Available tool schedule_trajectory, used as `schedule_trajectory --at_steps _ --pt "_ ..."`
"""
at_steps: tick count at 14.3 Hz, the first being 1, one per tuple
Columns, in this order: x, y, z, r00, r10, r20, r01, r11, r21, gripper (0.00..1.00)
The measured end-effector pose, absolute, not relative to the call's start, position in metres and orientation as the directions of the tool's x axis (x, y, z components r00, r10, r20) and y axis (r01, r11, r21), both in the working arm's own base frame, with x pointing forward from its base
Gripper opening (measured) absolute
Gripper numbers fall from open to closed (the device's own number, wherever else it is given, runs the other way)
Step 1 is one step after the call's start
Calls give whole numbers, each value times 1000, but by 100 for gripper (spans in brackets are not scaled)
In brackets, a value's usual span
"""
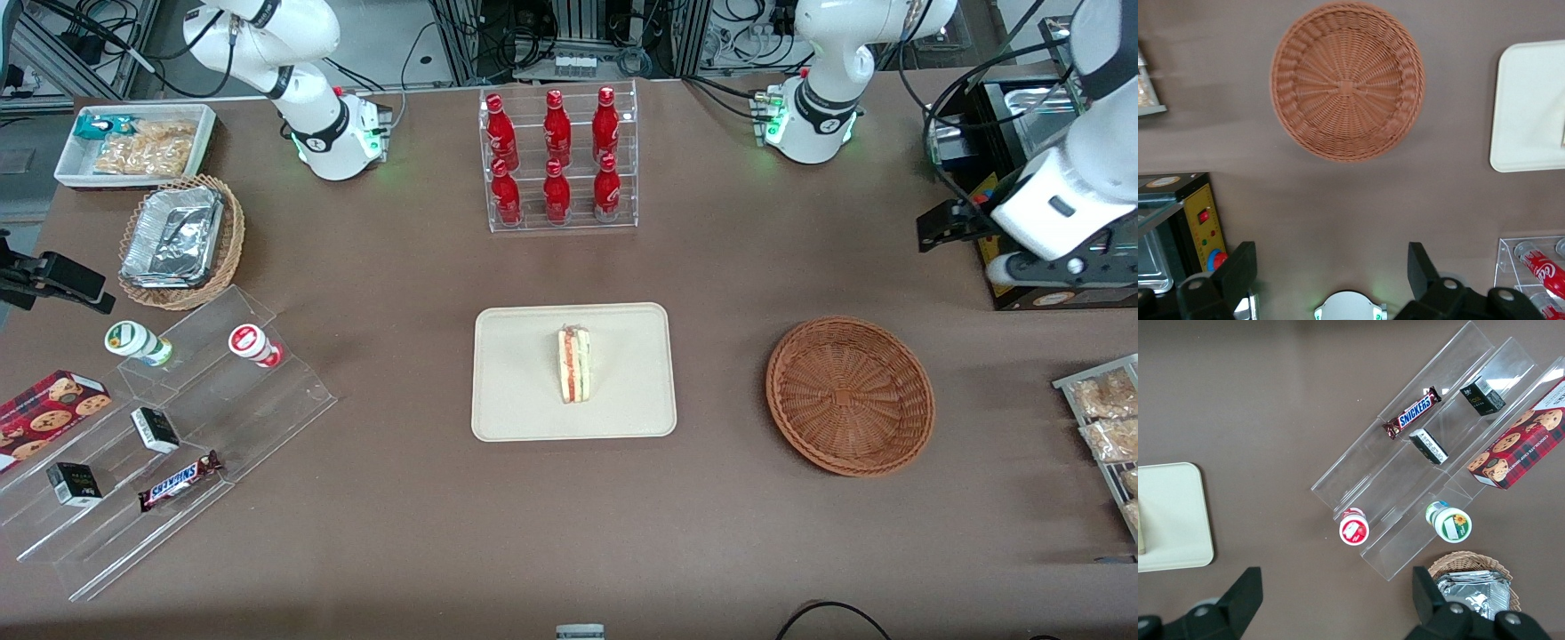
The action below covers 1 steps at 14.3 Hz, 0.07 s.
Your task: Place sandwich from basket to tray
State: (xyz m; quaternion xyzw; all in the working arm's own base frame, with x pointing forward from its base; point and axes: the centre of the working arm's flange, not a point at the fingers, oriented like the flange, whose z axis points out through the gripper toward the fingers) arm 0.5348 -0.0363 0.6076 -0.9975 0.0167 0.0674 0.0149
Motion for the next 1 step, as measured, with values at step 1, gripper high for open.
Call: schedule_trajectory --at_steps 1 --pt "534 -29 610 992 -17 -124 -21 -999 -28 100"
